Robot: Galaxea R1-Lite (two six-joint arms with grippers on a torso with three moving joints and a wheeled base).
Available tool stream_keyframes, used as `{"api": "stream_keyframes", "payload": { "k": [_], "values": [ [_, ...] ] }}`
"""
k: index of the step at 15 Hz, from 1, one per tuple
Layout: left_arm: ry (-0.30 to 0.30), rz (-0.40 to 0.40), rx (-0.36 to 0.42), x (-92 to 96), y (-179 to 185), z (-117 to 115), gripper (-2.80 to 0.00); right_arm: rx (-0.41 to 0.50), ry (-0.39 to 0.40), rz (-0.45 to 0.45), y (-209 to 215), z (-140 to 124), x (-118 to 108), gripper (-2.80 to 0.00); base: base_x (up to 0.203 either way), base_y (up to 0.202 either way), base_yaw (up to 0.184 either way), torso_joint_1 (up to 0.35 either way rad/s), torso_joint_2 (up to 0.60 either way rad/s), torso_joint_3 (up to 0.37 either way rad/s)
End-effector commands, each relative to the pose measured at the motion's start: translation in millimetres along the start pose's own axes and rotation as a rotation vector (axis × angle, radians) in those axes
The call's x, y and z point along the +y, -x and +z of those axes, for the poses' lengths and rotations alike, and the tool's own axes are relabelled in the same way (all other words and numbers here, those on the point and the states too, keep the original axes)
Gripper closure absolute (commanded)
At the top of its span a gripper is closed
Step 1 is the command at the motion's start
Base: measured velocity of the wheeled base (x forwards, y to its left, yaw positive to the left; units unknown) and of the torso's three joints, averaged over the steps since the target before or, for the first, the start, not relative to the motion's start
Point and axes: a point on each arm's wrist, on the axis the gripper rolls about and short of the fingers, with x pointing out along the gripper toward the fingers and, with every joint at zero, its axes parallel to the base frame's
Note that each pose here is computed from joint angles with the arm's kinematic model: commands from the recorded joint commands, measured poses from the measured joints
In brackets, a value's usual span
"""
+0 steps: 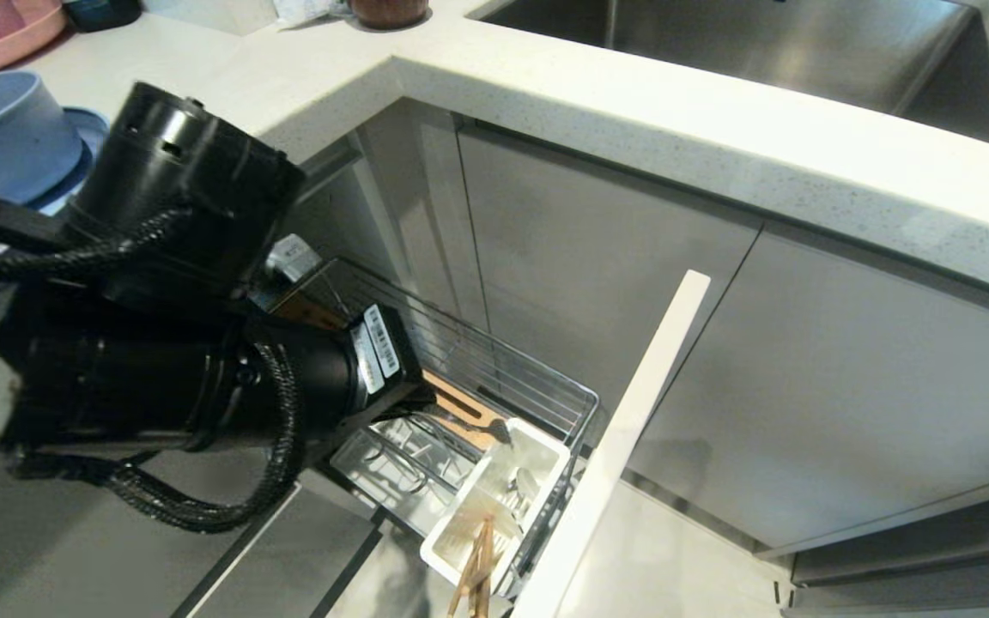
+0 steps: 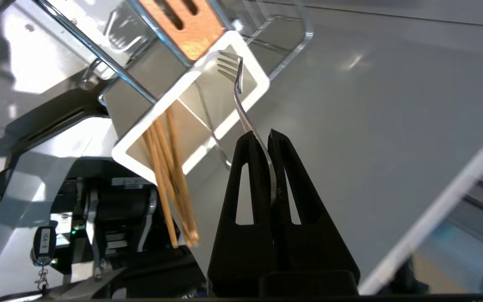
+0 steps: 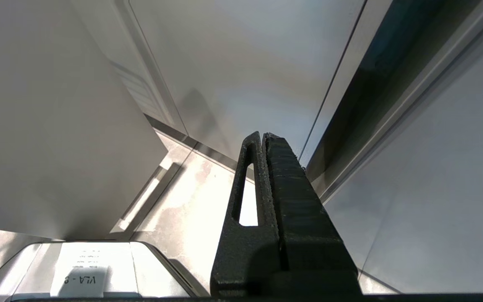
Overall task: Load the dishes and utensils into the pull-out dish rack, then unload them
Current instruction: Take the fork out of the cupboard
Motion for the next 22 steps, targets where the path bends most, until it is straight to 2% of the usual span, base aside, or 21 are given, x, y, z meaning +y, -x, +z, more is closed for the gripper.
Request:
{"api": "stream_keyframes", "payload": {
  "k": [1, 5, 9, 12, 14, 16, 19, 21, 22],
  "values": [
    [0.009, -0.052, -0.03, -0.9, 28, 6, 0.0, -0.002, -0.001, 0.0, 0, 0, 0, 0.0, 0.0, 0.0, 0.0, 0.0, 0.0, 0.0],
    [0.01, -0.093, -0.047, -1.0, 56, 11, 0.0, -0.003, 0.0, 0.0, 0, 0, 0, 0.0, 0.0, 0.0, 0.0, 0.0, 0.0, 0.0],
    [0.038, -0.201, -0.122, 3.6, 107, 23, 0.0, -0.002, -0.001, 0.0, 0, 0, 0, 0.0, 0.0, 0.0, 0.0, 0.0, 0.0, 0.0],
    [0.05, -0.292, -0.258, 13.8, 156, 32, 0.0, -0.002, -0.001, 0.0, 0, 0, 0, 0.0, 0.0, 0.0, 0.0, 0.0, 0.0, 0.0],
    [0.053, -0.338, -0.38, 23.4, 190, 39, 0.0, -0.002, -0.001, 0.0, 0, 0, 0, 0.0, 0.0, 0.0, 0.0, 0.0, 0.0, 0.0],
    [0.049, -0.35, -0.499, 33.6, 217, 44, 0.0, -0.001, 0.0, 0.0, 0, 0, 0, 0.0, 0.0, 0.0, 0.0, 0.0, 0.0, 0.0],
    [0.036, -0.413, -0.705, 49.6, 263, 43, 0.0, -0.002, 0.0, 0.0, 0, 0, 0, 0.0, 0.0, 0.0, 0.0, 0.0, 0.0, 0.0],
    [0.023, -0.404, -0.797, 53.3, 276, 41, 0.0, -0.002, 0.0, 0.0, 0, 0, 0, 0.0, 0.0, 0.0, 0.0, 0.0, 0.0, 0.0],
    [0.019, -0.365, -0.872, 54.7, 282, 39, 0.0, -0.001, 0.0, 0.0, 0, 0, 0, 0.0, 0.0, 0.0, 0.0, 0.0, 0.0, 0.0]
  ]
}}
